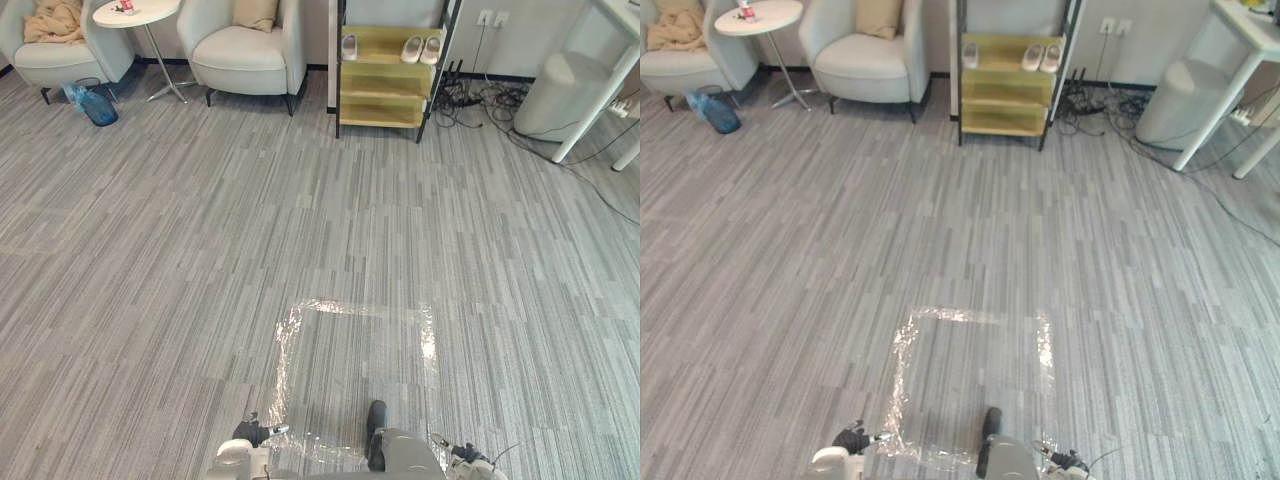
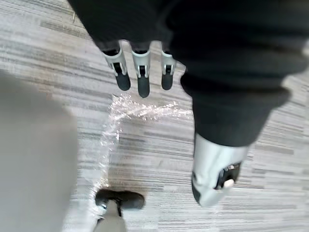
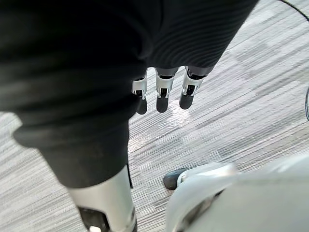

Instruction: Pick up cushions and gather them together orderly.

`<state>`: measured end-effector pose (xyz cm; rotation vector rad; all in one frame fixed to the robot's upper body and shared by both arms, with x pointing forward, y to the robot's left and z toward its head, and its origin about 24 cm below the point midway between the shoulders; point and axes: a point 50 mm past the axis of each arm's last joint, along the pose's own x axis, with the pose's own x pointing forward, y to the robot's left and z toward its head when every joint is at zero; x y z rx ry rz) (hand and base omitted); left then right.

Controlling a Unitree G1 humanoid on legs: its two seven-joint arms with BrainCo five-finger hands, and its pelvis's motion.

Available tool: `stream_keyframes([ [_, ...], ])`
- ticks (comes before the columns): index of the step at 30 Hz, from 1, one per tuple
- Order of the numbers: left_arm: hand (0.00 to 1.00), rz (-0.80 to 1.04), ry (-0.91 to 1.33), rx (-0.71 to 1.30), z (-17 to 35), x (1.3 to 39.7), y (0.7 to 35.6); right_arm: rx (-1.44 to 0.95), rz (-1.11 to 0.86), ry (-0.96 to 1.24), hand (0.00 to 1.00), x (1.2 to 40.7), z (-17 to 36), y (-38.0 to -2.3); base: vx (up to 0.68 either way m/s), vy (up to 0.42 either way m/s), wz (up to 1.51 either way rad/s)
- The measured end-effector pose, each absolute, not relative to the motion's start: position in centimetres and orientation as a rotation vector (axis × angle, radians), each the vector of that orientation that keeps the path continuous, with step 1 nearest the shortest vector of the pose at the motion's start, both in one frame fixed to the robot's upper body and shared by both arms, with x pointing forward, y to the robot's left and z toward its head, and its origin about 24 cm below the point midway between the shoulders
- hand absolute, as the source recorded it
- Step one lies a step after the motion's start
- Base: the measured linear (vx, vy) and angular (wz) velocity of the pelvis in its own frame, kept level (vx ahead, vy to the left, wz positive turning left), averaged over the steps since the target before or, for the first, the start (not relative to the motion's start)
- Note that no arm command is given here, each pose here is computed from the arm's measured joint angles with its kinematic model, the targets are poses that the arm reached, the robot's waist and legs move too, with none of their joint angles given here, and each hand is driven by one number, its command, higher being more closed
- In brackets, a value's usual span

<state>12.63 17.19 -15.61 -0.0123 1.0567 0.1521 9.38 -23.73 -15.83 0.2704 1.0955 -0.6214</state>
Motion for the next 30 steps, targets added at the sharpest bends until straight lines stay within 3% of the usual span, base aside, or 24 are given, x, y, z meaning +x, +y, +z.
stream_keyframes([
  [6, 0.0, 0.134, 1.01, -0.005, -15.1, 13.6, 17.0, 0.26, -0.597, 1.062, 0.0, 10.9, -15.4, -23.8, 0.32, -0.049, 0.09],
  [12, 0.0, 0.146, 1.002, 0.015, -14.9, 14.0, 17.9, 0.282, -0.588, 1.108, 0.0, 9.7, -16.0, -22.6, 0.39, 0.094, 0.02],
  [19, 0.0, 0.155, 1.033, 0.014, -15.3, 13.0, 18.2, 0.272, -0.569, 1.073, 0.0, 10.9, -15.7, -22.7, 0.23, 0.074, -0.11],
  [24, 0.0, 0.131, 1.057, 0.067, -15.5, 12.4, 18.9, 0.281, -0.573, 1.146, 0.0, 8.3, -16.4, -22.3, 0.14, 0.03, -0.06],
  [30, 0.0, 0.122, 1.056, 0.073, -15.4, 12.5, 18.7, 0.29, -0.603, 1.142, 0.0, 8.0, -16.3, -22.9, 0.1, -0.138, 0.37],
])
